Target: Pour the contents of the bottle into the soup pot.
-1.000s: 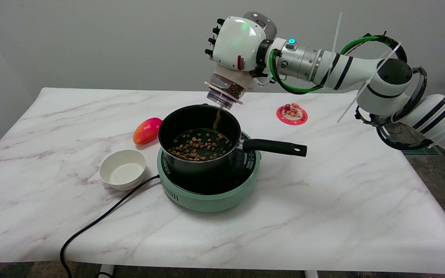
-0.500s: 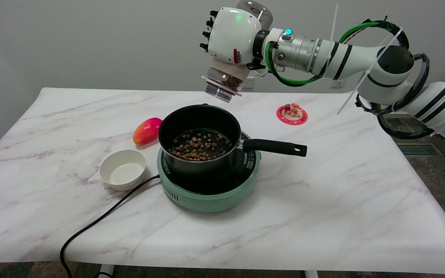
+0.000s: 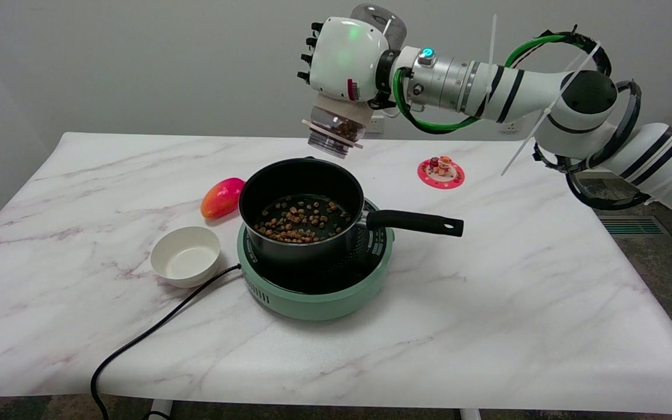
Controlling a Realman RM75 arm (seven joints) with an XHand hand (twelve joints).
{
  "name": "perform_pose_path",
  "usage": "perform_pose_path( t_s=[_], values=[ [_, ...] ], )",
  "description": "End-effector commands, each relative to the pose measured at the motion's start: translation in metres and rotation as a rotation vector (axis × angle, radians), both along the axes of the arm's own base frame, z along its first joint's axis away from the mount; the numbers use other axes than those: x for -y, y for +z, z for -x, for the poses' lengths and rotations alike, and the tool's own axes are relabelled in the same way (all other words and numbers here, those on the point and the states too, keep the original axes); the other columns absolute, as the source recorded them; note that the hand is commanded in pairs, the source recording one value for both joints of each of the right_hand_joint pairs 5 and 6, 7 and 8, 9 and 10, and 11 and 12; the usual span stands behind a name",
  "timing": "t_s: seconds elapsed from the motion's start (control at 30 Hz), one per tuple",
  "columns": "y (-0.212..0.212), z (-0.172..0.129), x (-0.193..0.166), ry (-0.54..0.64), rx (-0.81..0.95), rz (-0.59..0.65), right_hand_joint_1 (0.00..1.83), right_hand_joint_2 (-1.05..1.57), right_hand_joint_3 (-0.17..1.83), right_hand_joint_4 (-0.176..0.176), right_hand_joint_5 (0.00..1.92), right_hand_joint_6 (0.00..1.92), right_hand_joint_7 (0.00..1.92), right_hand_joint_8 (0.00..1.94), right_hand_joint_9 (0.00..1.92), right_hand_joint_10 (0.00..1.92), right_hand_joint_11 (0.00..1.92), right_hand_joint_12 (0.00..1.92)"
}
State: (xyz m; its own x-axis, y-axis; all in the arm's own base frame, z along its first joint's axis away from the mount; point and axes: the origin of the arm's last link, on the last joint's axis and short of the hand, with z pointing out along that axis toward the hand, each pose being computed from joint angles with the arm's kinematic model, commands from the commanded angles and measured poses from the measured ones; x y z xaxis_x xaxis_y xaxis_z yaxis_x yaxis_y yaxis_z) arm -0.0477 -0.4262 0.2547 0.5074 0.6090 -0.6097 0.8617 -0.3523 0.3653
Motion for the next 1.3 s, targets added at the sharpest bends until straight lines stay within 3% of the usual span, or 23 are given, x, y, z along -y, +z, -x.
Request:
perform_pose_path(
  t_s=[0.03, 0.93, 1.3],
  values=[
    [-0.011, -0.016, 0.004, 0.073, -0.063, -0.005, 1.46, 1.00, 0.55, 0.000, 1.92, 1.92, 1.92, 1.92, 1.25, 1.25, 1.22, 1.22],
    [-0.006, -0.019, 0.006, 0.095, -0.046, 0.053, 1.45, 1.01, 0.55, 0.000, 1.92, 1.92, 1.92, 1.92, 1.26, 1.26, 1.23, 1.23],
    [-0.006, 0.004, 0.001, 0.008, -0.015, 0.046, 1.45, 1.02, 0.55, 0.000, 1.92, 1.92, 1.92, 1.92, 1.26, 1.26, 1.23, 1.23]
  ],
)
